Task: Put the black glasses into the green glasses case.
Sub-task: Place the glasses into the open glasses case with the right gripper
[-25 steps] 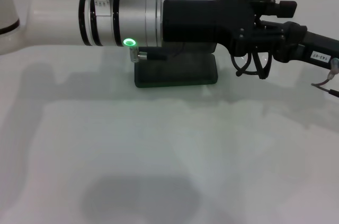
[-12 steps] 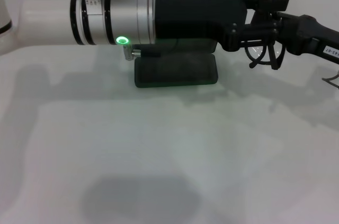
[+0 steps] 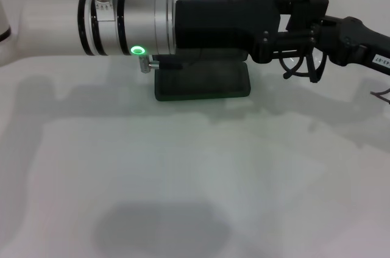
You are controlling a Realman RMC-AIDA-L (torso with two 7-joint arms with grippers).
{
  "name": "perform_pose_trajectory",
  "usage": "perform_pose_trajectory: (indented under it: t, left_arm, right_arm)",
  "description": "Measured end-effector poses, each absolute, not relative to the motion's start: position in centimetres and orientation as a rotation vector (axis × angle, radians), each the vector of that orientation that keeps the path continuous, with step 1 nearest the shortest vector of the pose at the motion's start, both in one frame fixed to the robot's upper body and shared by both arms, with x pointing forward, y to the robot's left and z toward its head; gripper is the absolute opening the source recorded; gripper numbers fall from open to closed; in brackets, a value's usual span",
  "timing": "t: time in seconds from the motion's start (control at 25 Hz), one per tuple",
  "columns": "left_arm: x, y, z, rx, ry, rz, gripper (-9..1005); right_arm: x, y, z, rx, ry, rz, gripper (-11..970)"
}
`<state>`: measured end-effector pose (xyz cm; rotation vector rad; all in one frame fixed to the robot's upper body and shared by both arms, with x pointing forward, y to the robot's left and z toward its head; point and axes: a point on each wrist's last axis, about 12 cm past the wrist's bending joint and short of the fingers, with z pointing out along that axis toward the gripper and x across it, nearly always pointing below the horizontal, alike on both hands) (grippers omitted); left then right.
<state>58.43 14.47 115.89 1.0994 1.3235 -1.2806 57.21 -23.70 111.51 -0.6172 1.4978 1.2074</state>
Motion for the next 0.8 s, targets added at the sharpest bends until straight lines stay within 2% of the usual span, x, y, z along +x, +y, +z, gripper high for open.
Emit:
perform_pose_trajectory:
  t: [0.2, 0.28, 0.48, 0.52, 0.8]
  left_arm:
    - [58.4, 14.6, 115.8, 1.097, 1.327, -1.275, 537]
    - [58.7, 15.7, 115.7, 1.073, 1.341, -1.247, 537]
    - [59.1, 21.1, 115.3, 0.842, 1.354, -1.13, 537]
    - [58.9, 23.6, 115.1, 0.721, 1.333, -1.058, 538]
    - [57.5, 27.8, 114.1, 0.519, 1.303, -0.952, 538]
  right_arm:
    - [57.3, -24.0, 111.4, -0.603, 1.497, 1.18, 113]
    - [57.4, -24.3, 111.4, -0.589, 1.492, 1.155, 113]
    - [57.9, -24.3, 111.3, -0.635, 1.478, 1.055, 114]
    - [58.2, -23.9, 111.2, -0.677, 1.474, 1.016, 115]
    - [60.2, -20.1, 111.3, -0.988, 1.504, 0.807, 117]
